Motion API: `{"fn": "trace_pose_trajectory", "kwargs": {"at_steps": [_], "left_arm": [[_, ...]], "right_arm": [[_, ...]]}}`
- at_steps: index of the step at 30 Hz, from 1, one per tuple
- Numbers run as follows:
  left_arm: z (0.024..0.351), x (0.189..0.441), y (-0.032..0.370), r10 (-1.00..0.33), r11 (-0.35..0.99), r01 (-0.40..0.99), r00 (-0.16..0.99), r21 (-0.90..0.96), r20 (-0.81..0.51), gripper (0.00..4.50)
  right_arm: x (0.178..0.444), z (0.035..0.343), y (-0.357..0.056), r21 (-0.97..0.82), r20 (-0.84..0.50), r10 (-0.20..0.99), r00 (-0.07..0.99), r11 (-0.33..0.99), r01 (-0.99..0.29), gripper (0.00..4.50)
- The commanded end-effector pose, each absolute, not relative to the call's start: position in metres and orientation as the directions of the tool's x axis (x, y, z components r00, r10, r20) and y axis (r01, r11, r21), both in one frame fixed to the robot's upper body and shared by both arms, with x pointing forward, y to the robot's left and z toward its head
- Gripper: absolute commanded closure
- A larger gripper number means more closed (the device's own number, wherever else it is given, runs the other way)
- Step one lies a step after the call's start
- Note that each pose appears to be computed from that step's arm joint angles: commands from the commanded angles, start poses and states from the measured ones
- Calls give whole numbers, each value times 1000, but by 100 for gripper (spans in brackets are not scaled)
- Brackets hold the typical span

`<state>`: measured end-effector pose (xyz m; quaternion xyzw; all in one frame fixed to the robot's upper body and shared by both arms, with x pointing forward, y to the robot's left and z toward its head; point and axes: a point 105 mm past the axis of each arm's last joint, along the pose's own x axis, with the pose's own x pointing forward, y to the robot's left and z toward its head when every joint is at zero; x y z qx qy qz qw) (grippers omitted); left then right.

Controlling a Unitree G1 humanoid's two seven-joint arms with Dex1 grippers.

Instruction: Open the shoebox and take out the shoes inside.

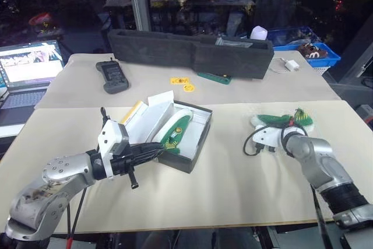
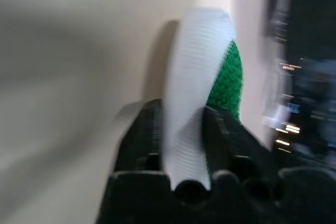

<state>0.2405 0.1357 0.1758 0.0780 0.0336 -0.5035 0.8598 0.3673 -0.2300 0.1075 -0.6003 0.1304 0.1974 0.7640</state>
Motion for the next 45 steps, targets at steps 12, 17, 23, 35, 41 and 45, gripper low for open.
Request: {"fn": "trace_pose_trajectory", "kwargs": {"at_steps": [12,17,23,35,41,45], "left_arm": [[182,240,134,-866,472,872,486,129,-121,400],[181,240,134,-863,476,870,491,129,-119,400],[182,239,134,-859,485,865,499,129,-115,400],[181,235,136,-840,518,846,531,130,-109,400],[182,234,137,-834,528,839,541,130,-107,400],[182,234,137,-831,532,837,545,132,-106,400]], "right_arm": [[343,205,-164,-771,-452,501,738,197,-606,2],[334,254,-84,-793,-369,753,545,51,-607,2],[319,246,2,-791,-465,844,266,-261,-553,2],[355,183,27,-747,-654,704,276,-544,-382,2],[362,170,31,-748,-657,698,285,-553,-368,2],[362,161,34,-744,-659,698,279,-552,-376,2]]}}
